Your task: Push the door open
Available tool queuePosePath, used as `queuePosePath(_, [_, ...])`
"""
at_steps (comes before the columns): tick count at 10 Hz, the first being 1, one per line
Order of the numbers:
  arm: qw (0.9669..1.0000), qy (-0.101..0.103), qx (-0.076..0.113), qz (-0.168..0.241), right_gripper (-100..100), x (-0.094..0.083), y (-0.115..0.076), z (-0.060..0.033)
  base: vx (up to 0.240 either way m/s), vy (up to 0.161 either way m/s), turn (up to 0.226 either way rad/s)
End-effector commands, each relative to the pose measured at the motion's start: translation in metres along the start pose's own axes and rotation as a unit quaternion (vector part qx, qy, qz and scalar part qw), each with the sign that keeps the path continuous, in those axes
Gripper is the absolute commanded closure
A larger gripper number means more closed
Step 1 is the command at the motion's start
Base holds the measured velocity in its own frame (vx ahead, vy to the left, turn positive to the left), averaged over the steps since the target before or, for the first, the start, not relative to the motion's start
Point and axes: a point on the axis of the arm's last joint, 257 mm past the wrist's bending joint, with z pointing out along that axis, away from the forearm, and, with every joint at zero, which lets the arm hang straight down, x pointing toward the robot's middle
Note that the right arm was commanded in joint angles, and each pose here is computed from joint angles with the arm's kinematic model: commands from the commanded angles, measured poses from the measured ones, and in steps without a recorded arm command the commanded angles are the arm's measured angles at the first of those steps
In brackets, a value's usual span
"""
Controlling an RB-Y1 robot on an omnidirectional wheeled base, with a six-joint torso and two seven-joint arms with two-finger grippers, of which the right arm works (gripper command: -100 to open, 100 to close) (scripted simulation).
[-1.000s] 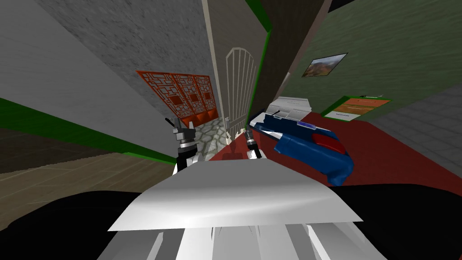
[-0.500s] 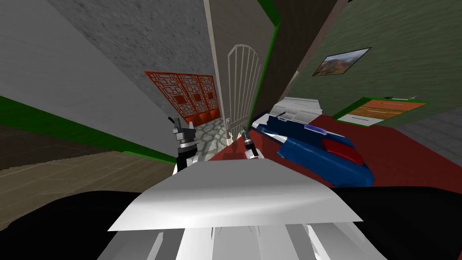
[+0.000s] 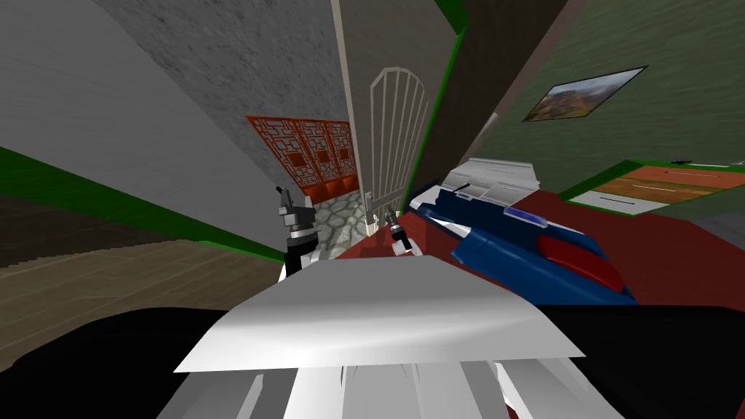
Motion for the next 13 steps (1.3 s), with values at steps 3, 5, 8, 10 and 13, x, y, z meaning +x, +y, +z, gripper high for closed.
queuePosePath(3, [0.9996,0.016,0.024,0.004,-100,0.016,-0.022,0.0087,0.076,-0.086,0.113])
queuePosePath(5, [0.9987,0.029,0.042,0.006,-100,0.029,-0.039,0.0135,0.082,-0.099,0.13])
queuePosePath(8, [0.9965,0.047,0.068,0.008,-100,0.049,-0.062,0.0195,0.113,-0.141,0.172])
queuePosePath(10, [0.995,0.057,0.081,0.009,-100,0.06,-0.074,0.022,0.114,-0.126,0.134])
queuePosePath(13, [0.9928,0.069,0.097,0.011,-100,0.074,-0.087,0.0248,0.076,-0.102,0.104])
